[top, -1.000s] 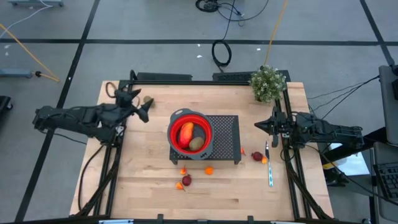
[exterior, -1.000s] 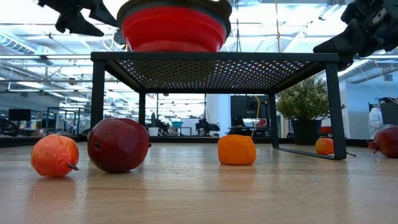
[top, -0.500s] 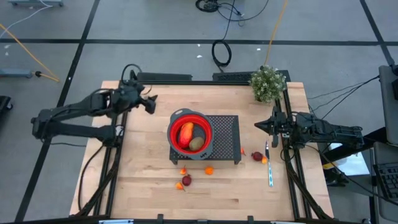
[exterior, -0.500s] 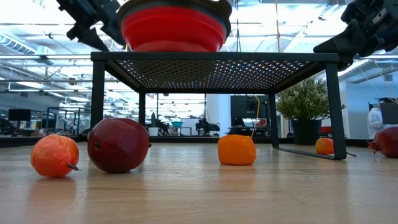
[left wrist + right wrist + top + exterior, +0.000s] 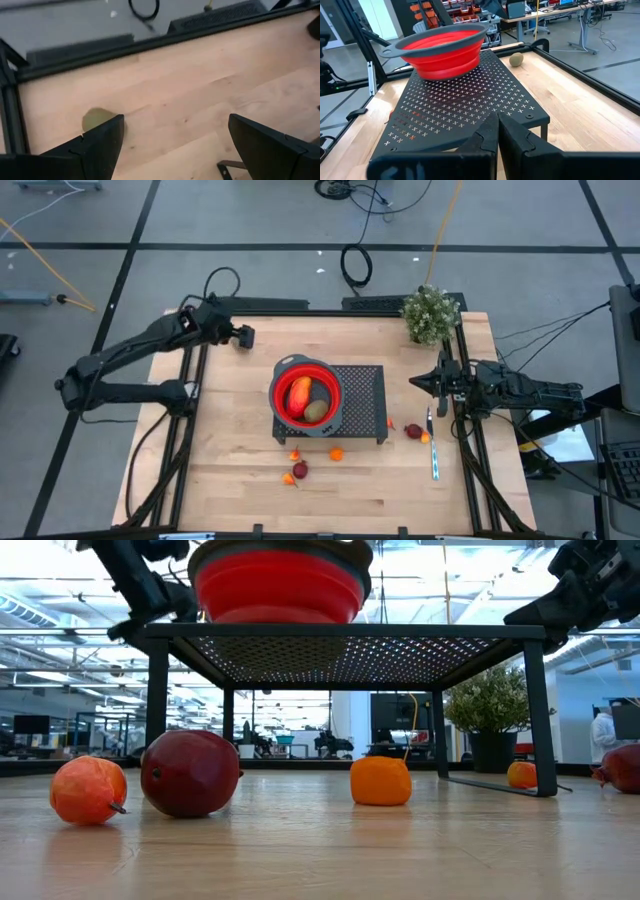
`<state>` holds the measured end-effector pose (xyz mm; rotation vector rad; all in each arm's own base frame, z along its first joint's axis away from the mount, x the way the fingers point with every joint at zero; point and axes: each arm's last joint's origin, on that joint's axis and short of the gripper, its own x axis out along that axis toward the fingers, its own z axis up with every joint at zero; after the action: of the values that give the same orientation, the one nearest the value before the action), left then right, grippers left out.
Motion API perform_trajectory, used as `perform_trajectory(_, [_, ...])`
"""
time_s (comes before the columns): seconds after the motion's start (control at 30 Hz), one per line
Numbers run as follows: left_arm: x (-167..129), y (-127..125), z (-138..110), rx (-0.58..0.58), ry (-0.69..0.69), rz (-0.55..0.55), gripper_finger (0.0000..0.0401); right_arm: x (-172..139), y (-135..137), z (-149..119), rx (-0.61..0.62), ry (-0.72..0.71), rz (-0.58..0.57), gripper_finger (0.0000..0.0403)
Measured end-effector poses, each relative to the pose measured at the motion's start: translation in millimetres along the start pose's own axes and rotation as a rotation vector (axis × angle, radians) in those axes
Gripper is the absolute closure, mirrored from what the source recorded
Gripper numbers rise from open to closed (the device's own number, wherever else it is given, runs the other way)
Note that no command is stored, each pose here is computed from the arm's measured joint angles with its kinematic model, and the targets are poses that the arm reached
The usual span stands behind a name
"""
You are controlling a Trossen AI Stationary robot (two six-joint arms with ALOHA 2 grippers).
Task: Pick & Place Fruit
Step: Put the kiwi into the red colander on the shelf
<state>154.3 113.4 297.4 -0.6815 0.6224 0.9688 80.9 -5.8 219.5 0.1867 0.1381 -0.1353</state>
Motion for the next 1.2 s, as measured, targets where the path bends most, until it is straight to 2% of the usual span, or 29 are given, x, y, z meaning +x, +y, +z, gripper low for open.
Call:
perform_trajectory(0.43, [47, 25, 13, -0.254, 0.201, 0.058, 0.0045, 0, 0, 0, 0.000, 0.000, 0.001, 0.0403])
perform_trajectory(0.7, [68, 48, 19, -0.434, 0.245, 0.149, 0.0045, 0, 0, 0, 0.000, 0.000, 0.001, 0.0403])
perform_trajectory(0.93, [83, 63, 19, -0.512, 0.305, 0.225, 0.0045, 0, 0, 0, 0.005, 0.000, 0.001, 0.0403])
perform_trajectory(1.2, [102, 69, 16, -0.563, 0.354, 0.280, 0.0045, 0, 0, 0, 0.007, 0.000, 0.001, 0.0403])
